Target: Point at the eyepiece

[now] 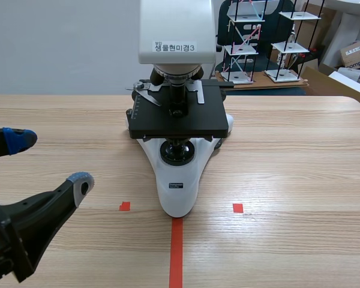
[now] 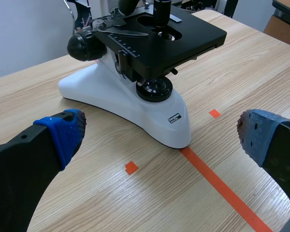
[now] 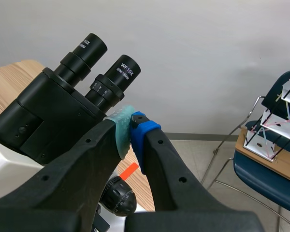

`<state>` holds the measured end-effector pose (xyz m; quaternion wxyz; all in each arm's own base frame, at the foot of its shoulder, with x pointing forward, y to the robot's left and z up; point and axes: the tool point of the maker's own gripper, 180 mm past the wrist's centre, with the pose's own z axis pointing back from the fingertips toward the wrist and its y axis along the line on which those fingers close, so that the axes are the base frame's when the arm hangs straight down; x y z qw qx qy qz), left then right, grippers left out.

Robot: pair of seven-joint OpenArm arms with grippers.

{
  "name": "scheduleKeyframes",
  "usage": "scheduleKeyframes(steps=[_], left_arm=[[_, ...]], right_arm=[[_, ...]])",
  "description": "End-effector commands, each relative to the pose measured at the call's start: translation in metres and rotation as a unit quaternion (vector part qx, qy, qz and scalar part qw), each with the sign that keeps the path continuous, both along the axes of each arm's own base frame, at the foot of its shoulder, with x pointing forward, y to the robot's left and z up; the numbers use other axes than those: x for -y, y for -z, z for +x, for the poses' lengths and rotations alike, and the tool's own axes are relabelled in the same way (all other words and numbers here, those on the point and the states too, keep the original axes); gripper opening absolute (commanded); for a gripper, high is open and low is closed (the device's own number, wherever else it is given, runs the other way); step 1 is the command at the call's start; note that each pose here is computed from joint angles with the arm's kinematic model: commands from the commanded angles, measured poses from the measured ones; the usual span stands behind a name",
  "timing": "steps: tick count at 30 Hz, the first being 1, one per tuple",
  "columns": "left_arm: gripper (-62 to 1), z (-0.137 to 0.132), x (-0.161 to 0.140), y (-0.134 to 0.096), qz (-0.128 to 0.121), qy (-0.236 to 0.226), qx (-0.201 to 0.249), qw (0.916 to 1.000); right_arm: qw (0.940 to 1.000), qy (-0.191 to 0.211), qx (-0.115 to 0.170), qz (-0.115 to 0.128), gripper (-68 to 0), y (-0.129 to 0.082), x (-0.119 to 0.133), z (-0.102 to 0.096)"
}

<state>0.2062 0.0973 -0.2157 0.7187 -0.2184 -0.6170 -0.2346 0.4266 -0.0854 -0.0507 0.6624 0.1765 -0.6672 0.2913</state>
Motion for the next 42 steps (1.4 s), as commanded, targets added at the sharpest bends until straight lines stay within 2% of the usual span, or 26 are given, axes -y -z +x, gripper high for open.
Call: scheduleKeyframes(steps=[1, 42], left_arm=[[1.4, -0.0001, 0.0034, -0.0063, -0.011, 0.003, 0.009, 0.9999], [1.4, -0.0001, 0.0034, -0.0063, -0.011, 0.003, 0.009, 0.9999]], right_arm=[[0.9998, 0.005, 0.019, 0.008, -67.5, -0.0147, 0.0048, 0.0007], [0.9998, 0.007, 0.015, 0.005, -67.6, -0.0114, 0.0052, 0.0008]])
